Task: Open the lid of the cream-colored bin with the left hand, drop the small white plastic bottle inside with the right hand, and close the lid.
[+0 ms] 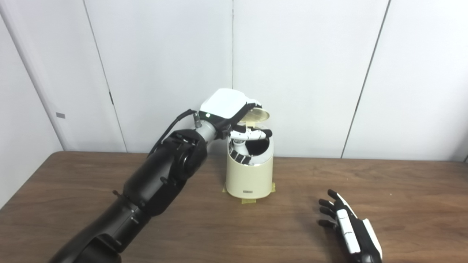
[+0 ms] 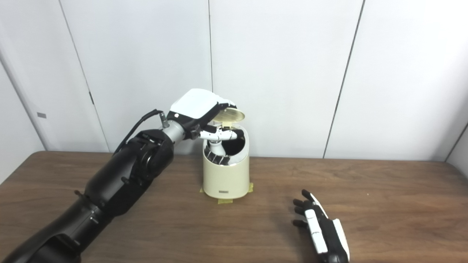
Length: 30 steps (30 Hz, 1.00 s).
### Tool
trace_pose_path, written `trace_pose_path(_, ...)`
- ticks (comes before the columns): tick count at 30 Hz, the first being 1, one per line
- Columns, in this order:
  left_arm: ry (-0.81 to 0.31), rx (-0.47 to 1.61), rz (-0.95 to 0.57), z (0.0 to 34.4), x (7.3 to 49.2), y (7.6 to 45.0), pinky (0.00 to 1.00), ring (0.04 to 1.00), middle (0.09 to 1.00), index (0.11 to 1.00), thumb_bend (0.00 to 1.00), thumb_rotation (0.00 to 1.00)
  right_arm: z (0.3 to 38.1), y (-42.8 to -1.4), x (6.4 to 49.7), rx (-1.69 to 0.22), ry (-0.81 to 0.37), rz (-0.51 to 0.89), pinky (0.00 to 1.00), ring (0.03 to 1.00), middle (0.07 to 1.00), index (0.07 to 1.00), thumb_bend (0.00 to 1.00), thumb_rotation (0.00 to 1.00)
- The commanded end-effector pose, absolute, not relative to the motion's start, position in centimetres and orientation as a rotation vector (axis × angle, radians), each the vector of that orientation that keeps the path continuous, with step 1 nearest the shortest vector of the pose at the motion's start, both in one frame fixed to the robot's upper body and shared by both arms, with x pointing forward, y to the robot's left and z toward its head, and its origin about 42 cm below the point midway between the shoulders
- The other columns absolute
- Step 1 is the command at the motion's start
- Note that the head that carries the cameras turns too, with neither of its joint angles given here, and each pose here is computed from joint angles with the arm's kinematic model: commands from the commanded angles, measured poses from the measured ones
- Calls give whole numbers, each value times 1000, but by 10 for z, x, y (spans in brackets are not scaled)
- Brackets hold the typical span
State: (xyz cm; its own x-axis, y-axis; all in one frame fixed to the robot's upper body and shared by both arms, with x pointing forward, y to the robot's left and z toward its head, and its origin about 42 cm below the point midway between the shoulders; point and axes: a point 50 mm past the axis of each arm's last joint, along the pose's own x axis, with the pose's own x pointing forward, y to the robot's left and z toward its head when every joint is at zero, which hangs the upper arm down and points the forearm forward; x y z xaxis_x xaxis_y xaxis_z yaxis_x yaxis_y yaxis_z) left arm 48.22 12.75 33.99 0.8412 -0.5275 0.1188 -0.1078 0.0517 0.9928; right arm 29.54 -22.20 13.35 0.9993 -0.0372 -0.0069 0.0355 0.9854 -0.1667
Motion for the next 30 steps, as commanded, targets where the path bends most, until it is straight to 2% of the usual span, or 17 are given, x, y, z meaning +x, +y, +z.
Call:
trace_pose_path(1, -632, 1518, -278, 379, 481, 125, 893, 865, 808, 825, 675, 875, 144, -218, 300, -170, -31, -23, 689, 825, 827, 920, 470, 1000)
trace_pose_path(6, -619, 1522, -292, 377, 476, 127, 871, 847, 795, 818, 670, 881, 145, -218, 299, -150, -28, -20, 688, 824, 823, 918, 485, 1000)
trace_pose_path(12, -598, 1559, -307, 371, 468, 129, 820, 852, 799, 816, 671, 935, 147, -217, 298, -152, -16, -12, 690, 825, 821, 913, 485, 1000)
trace_pose_path(20, -589, 1619, -322, 358, 460, 135, 894, 830, 777, 811, 665, 970, 150, -216, 298, -156, -1, -15, 710, 825, 816, 902, 509, 1000)
trace_pose_path(23, -585, 1644, -330, 351, 457, 138, 876, 805, 763, 802, 669, 982, 150, -217, 298, -157, 2, -11, 697, 826, 815, 896, 511, 1000)
trace_pose_path(30, -514, 1663, -376, 332, 453, 145, 900, 825, 789, 814, 665, 982, 150, -220, 299, -165, 5, -4, 717, 840, 821, 892, 510, 1000)
